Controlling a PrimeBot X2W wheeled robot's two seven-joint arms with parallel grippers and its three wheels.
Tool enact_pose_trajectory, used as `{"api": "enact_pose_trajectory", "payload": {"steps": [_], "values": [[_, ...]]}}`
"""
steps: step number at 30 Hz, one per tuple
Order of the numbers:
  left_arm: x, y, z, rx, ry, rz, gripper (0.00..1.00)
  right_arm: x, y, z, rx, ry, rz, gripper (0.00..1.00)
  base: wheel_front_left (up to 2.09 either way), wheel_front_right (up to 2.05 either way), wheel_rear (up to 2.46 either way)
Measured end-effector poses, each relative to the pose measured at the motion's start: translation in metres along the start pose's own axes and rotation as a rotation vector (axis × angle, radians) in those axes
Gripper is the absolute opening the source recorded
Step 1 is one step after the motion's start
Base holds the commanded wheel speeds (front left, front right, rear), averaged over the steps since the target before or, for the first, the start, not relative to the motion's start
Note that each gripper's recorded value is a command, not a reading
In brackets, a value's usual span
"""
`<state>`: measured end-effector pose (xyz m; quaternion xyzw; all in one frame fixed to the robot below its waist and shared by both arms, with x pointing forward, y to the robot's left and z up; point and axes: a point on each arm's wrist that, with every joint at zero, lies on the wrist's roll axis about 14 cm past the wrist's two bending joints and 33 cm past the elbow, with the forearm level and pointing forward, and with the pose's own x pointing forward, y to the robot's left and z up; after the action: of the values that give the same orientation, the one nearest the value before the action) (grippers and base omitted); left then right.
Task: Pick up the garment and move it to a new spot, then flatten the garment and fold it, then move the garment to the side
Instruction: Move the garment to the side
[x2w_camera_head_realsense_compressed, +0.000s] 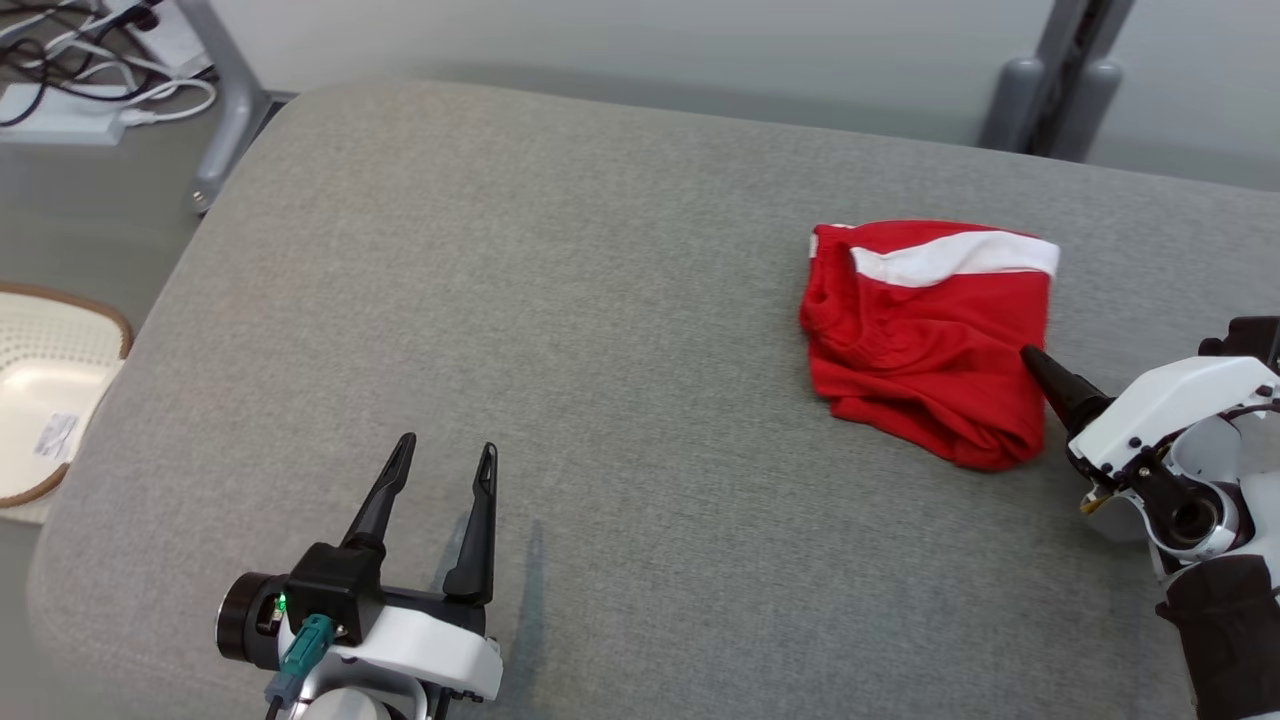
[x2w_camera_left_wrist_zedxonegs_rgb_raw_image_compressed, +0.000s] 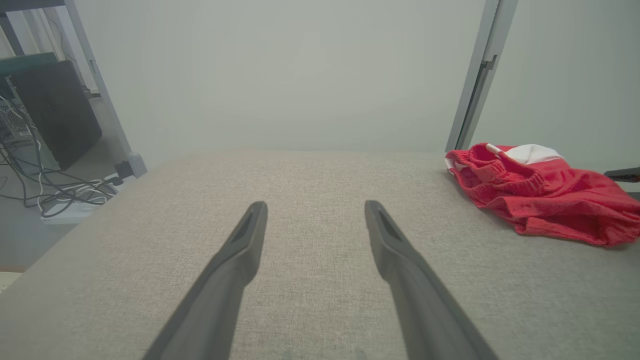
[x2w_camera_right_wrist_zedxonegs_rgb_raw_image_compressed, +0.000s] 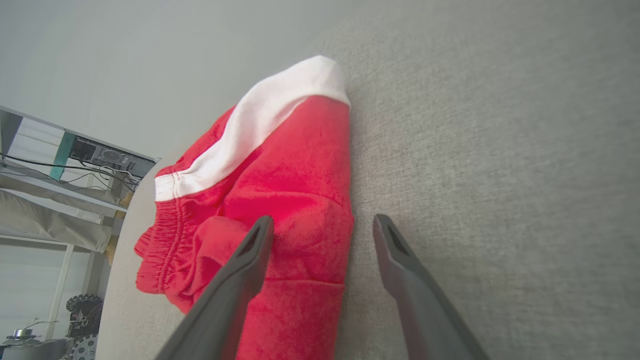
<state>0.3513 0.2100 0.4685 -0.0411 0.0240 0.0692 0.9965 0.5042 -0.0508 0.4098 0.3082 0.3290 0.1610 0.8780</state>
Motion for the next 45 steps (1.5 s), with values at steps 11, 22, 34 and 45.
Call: {"api": "enact_pose_trajectory", "payload": {"steps": [11, 22, 34, 45], "values": [[-0.011, 0.019, -0.009, -0.011, 0.036, 0.078, 1.00, 0.035, 0.021, -0.026, 0.040, 0.171, 0.057, 1.00, 0.00, 0.00, 0.00], [-0.004, 0.027, -0.010, 0.000, 0.046, 0.108, 1.00, 0.063, 0.048, -0.033, 0.029, 0.232, 0.126, 1.00, 0.00, 0.00, 0.00], [0.003, 0.024, -0.009, -0.004, 0.041, 0.099, 1.00, 0.062, 0.050, -0.026, -0.021, 0.191, 0.139, 0.00, 0.00, 0.00, 0.00], [0.015, 0.002, 0.002, -0.020, -0.003, 0.025, 1.00, 0.021, 0.033, -0.004, -0.236, 0.149, 0.102, 0.00, 0.00, 0.00, 0.00]]}}
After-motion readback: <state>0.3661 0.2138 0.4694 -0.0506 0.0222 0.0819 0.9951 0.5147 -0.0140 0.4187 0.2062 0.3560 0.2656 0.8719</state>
